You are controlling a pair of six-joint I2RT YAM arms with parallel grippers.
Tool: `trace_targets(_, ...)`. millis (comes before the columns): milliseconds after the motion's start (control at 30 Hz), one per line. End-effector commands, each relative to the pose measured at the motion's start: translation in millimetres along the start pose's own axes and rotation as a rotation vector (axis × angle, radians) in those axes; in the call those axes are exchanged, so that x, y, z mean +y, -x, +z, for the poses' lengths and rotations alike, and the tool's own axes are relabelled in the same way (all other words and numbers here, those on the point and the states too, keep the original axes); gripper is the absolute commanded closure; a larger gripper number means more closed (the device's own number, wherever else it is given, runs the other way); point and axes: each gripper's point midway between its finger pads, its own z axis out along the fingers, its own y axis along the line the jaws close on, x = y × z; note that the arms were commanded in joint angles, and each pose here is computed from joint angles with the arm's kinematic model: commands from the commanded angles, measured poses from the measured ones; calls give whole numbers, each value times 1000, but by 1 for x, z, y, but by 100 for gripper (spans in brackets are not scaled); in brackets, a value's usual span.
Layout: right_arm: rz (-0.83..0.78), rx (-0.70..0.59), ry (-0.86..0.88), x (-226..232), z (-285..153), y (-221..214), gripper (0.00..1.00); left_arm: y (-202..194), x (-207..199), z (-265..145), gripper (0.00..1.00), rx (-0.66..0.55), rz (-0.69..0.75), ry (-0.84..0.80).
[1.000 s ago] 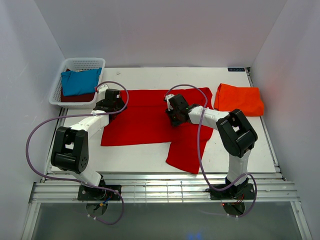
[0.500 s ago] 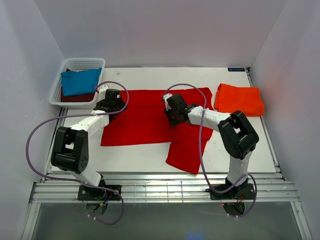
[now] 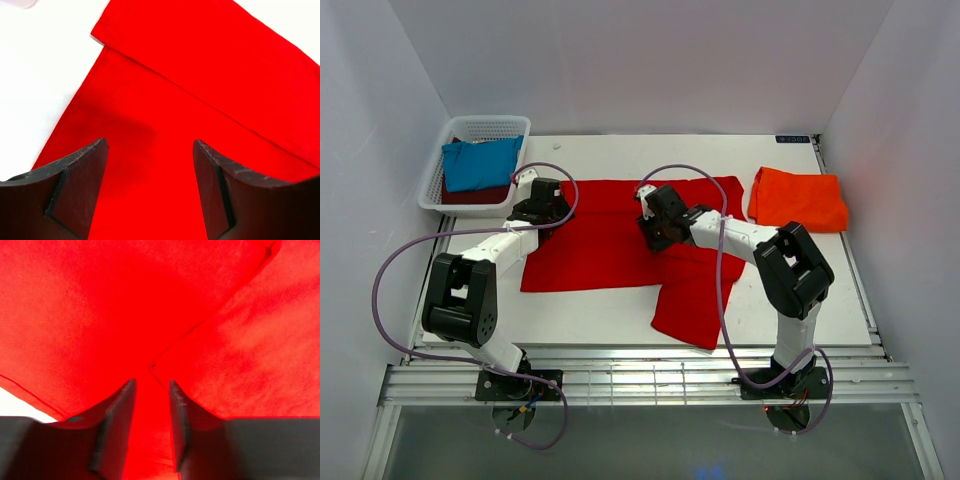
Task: Fold and stack the t-shirts
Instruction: Fold the tshirt
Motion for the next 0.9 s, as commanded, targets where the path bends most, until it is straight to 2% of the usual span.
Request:
trace_targets(0, -6, -29, -8, 4, -8, 14, 57, 6, -4, -8, 21, -13, 7, -15)
trace_targets(33, -3, -48, -21, 2, -17, 18, 53, 3, -4, -9, 21, -18, 18, -2)
trace_targets(100, 1, -69, -76, -4, -30, 20, 53, 4, -3, -18, 21, -51, 19, 16)
trace_targets(233, 42, -161, -182, -11, -82, 20, 47, -2, 17, -41, 21, -152, 33, 132)
trace_targets(300, 69, -136, -217, -11, -91, -7, 47, -1, 26, -50, 21, -167, -16, 154)
trace_targets(333, 82, -170, -222, -9, -105, -8, 47, -6, 39, -55, 21, -159, -4, 197)
trace_targets(500, 112, -102, -285, 5, -117, -75, 51, -29, 79, -76, 22, -116, -43, 317)
trace_targets(633, 146, -54, -265, 20, -117, -116, 56, -46, 106, -88, 22, -103, -77, 385)
trace_targets(867, 185, 5, -228, 33, -112, -164, 57, -60, 110, -86, 21, -85, -89, 356)
